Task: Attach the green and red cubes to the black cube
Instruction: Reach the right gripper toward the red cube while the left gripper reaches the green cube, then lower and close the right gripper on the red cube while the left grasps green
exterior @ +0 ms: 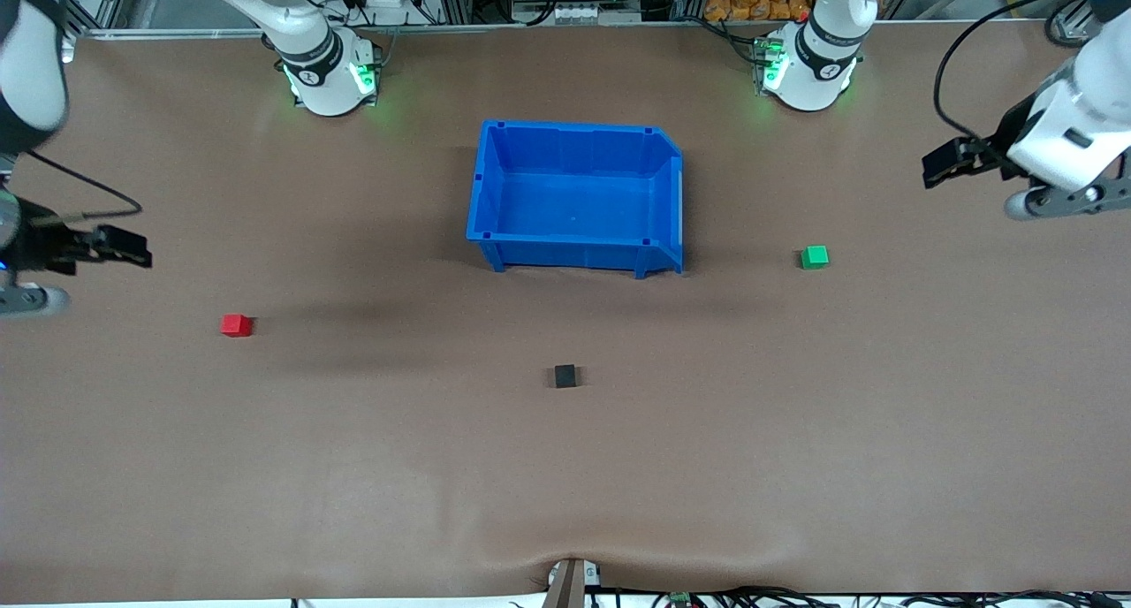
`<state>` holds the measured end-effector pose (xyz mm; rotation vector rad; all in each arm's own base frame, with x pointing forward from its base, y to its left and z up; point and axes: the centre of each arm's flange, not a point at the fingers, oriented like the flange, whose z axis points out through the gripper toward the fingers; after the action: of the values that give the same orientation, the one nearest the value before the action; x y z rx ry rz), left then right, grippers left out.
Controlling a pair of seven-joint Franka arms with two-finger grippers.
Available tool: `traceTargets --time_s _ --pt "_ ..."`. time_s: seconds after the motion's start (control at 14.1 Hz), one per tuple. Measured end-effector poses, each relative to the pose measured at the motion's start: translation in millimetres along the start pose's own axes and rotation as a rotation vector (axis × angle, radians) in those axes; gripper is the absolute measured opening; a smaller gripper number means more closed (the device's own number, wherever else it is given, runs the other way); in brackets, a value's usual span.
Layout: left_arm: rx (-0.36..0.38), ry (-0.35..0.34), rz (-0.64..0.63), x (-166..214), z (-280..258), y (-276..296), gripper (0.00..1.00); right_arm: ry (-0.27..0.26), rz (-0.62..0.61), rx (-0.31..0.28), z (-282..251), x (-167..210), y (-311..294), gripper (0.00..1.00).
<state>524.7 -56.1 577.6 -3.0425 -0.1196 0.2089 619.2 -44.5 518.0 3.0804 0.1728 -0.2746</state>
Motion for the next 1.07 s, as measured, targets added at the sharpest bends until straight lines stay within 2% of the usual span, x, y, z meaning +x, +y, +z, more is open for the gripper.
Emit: traceTargets --time_s 0.14,0.36,0.5,0.71,1.07 --pt "0.000 0.003 0.007 7 30 5 1.00 -0.040 0.011 0.014 56 31 6 1.00" --pt "-0.004 0.020 0.016 14 74 11 1.00 -0.091 0.080 0.112 162 70 38 1.00" --pt "-0.007 0.028 0.022 15 103 14 1.00 -0.113 0.106 0.125 216 83 53 1.00" --pt "-0.012 0.040 0.028 12 154 17 1.00 -0.104 0.112 0.123 258 91 73 1.00" --pt "-0.022 0.064 0.036 -2 217 19 1.00 -0.183 0.097 0.140 321 86 76 1.00"
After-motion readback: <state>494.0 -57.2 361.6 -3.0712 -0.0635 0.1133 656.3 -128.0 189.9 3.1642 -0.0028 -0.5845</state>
